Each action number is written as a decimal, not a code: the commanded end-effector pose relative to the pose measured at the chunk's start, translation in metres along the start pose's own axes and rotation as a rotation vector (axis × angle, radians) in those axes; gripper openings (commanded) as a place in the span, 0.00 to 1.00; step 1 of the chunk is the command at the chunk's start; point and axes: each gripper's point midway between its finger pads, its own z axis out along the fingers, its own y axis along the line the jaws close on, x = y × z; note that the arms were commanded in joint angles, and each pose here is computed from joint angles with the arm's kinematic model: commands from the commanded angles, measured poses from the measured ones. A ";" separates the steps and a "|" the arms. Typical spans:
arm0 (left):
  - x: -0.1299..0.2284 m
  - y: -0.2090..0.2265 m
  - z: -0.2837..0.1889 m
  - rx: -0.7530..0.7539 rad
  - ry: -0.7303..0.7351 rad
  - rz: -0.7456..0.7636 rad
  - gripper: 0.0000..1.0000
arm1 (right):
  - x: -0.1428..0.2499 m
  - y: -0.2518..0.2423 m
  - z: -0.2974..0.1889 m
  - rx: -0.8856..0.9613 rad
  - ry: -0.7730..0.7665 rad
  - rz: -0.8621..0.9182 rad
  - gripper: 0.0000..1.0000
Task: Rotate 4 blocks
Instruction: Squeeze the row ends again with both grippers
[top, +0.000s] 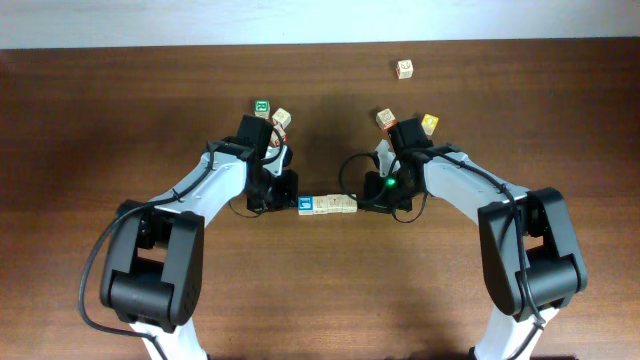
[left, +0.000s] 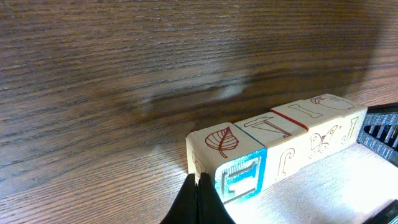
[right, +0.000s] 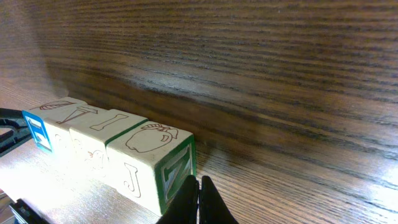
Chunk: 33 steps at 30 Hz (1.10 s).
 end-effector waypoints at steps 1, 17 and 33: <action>0.005 -0.003 0.005 0.018 0.021 -0.007 0.00 | 0.003 0.001 0.005 -0.004 0.011 0.000 0.05; 0.005 -0.003 0.005 0.018 0.021 -0.007 0.00 | 0.004 0.015 0.004 -0.087 0.021 -0.110 0.04; 0.010 -0.017 0.011 0.026 0.030 0.036 0.00 | 0.000 0.035 -0.011 -0.151 -0.011 -0.147 0.04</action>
